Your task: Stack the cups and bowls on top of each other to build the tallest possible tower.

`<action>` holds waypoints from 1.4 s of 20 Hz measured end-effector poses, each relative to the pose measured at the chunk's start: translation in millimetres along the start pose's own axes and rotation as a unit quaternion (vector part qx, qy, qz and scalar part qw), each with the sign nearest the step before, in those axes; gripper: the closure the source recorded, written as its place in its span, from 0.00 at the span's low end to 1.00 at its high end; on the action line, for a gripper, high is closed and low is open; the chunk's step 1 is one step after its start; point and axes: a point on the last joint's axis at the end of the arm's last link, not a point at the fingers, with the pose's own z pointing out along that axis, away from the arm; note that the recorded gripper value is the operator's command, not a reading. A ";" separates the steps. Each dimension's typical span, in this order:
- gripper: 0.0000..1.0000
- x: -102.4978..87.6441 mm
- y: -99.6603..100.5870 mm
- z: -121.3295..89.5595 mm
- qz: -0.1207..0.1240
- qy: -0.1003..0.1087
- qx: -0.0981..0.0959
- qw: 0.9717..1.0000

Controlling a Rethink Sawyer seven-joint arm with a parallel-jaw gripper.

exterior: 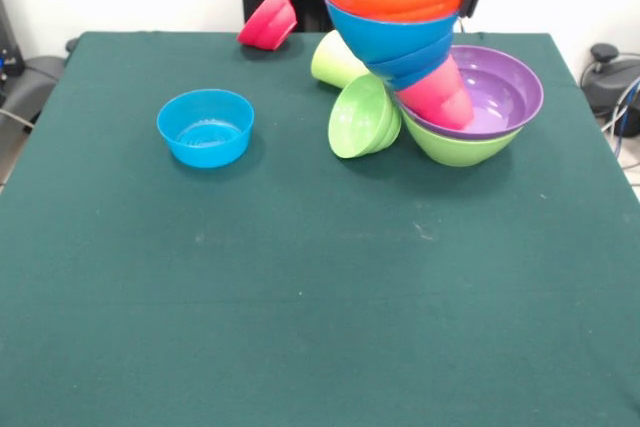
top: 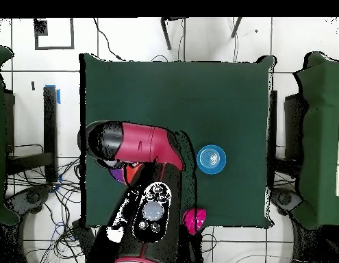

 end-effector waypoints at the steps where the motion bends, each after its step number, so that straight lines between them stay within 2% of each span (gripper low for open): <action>1: 1.00 -0.1 -0.1 -0.1 0.000 0.000 0.000 1.000; 12: 1.00 -1.0 3.7 -1.2 0.005 0.007 -0.009 1.000; 20: 1.00 1.7 17.0 -5.2 0.014 0.025 -0.031 0.999; 28: 1.00 3.2 21.9 -7.2 0.018 0.031 -0.038 0.999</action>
